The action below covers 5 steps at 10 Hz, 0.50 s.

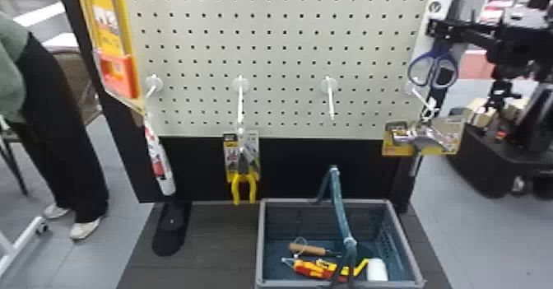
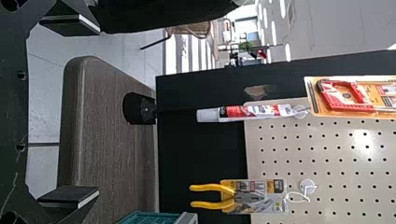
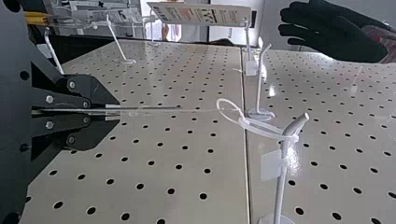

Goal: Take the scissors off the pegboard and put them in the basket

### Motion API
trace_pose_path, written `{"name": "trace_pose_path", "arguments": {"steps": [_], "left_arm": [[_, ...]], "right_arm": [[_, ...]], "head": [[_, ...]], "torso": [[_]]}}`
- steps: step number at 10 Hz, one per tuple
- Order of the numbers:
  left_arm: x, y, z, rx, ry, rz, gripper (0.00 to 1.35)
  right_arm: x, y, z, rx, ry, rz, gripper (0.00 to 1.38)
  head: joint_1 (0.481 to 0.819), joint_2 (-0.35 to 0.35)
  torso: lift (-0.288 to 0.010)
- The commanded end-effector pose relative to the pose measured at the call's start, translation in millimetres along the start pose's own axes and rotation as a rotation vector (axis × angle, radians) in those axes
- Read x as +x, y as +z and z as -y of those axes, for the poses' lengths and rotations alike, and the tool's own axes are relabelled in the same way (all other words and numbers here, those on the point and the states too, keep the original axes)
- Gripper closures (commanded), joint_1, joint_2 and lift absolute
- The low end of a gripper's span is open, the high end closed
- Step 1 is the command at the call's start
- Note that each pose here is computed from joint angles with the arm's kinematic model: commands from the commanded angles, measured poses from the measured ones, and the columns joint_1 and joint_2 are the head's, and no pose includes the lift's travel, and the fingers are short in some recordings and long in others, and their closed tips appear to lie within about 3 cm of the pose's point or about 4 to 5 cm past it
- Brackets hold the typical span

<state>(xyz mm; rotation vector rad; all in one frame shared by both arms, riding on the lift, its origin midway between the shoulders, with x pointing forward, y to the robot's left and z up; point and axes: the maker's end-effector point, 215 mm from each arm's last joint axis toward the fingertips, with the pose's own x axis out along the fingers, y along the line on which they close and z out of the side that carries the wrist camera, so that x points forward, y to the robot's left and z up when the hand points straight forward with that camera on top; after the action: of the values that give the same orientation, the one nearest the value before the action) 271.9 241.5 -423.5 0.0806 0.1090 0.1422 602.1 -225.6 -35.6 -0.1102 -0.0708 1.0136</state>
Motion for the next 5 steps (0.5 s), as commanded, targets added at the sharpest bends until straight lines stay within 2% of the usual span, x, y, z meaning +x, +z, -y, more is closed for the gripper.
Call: {"name": "trace_pose_path", "arguments": {"steps": [1,5], "left_arm": [[0.0,-0.2,0.5,-0.001,-0.002,-0.001,0.1],[-0.4,-0.5,1.9,-0.005,-0.006,-0.002,0.1]], "right_arm": [[0.3,1.3,-1.2,-0.003,0.002,0.001,1.16],[-0.3,-1.3,-1.2,0.002,0.001,-0.001,1.16]], "head": [[0.549,0.0],[0.549,0.0]], "torso": [[-0.1],[-0.1]]}}
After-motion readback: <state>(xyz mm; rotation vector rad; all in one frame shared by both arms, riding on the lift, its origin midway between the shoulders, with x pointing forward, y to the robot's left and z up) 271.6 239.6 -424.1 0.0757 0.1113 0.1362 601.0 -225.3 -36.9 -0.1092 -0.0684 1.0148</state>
